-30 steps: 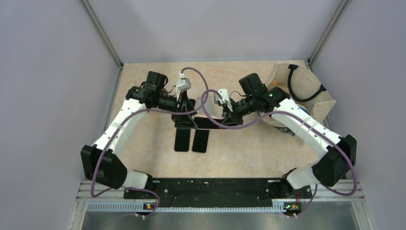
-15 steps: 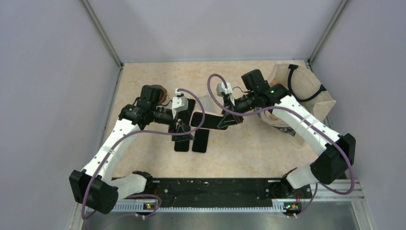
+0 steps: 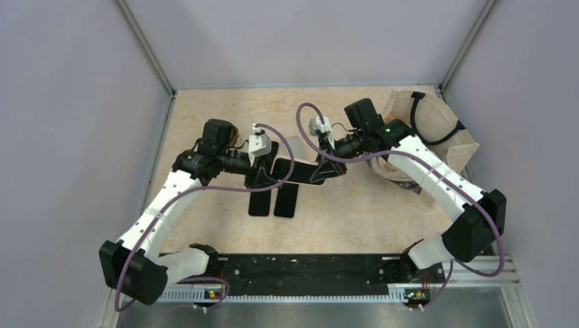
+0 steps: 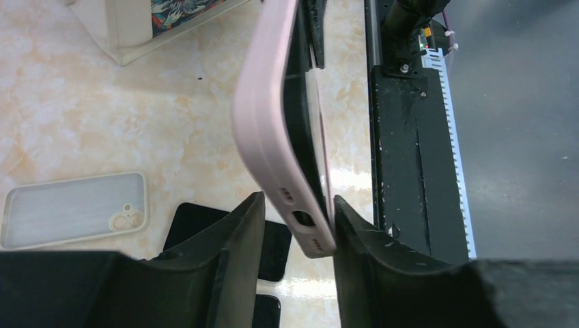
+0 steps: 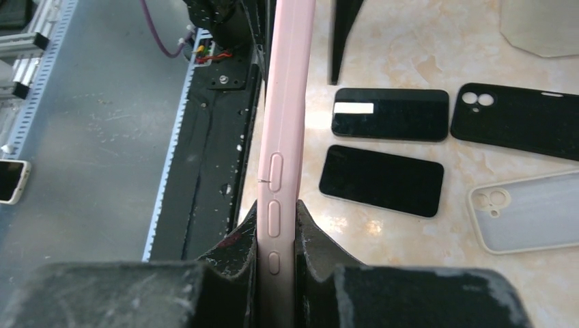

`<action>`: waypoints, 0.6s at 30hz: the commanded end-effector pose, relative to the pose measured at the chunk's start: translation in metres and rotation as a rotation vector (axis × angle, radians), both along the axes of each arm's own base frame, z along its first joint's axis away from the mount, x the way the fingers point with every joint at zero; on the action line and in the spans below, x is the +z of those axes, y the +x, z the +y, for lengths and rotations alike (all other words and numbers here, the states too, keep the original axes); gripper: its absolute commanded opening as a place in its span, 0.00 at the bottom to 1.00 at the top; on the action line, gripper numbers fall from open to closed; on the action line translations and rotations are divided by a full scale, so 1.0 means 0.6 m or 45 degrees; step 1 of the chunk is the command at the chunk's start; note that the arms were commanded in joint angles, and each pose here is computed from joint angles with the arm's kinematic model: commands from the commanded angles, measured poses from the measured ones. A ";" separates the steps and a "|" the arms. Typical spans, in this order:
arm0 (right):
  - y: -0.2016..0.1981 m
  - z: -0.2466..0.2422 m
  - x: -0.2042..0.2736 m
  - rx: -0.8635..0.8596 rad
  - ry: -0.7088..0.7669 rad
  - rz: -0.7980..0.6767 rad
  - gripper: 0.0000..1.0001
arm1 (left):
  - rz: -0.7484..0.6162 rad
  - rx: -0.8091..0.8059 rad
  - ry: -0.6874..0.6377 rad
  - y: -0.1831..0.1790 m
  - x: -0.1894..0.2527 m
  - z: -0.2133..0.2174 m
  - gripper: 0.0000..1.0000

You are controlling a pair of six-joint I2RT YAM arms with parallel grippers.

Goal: Take the phone out of the phone case
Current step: Remove the phone case from the phone.

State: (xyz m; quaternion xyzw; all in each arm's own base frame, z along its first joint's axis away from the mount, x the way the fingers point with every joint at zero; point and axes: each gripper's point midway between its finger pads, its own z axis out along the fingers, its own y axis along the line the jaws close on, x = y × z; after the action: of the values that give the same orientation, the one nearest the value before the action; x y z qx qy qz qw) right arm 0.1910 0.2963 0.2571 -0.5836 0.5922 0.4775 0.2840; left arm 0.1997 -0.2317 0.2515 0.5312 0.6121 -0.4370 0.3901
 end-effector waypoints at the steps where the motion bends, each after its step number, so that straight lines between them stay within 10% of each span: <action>1: 0.004 0.013 0.059 0.054 0.150 -0.082 0.00 | -0.051 -0.019 -0.020 0.004 0.003 -0.008 0.32; 4: 0.002 0.013 0.058 0.061 0.154 -0.063 0.00 | -0.113 -0.058 0.001 -0.001 -0.005 -0.009 0.00; 18: -0.037 0.015 0.040 0.205 0.233 0.108 0.00 | -0.720 -0.619 0.219 -0.036 -0.041 -0.007 0.00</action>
State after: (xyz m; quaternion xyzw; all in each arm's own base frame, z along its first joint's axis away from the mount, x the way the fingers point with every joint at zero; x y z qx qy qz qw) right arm 0.1872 0.2941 0.2415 -0.5917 0.5811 0.4893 0.2698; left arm 0.1779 -0.2325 0.2299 0.6886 0.4966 -0.3714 0.3758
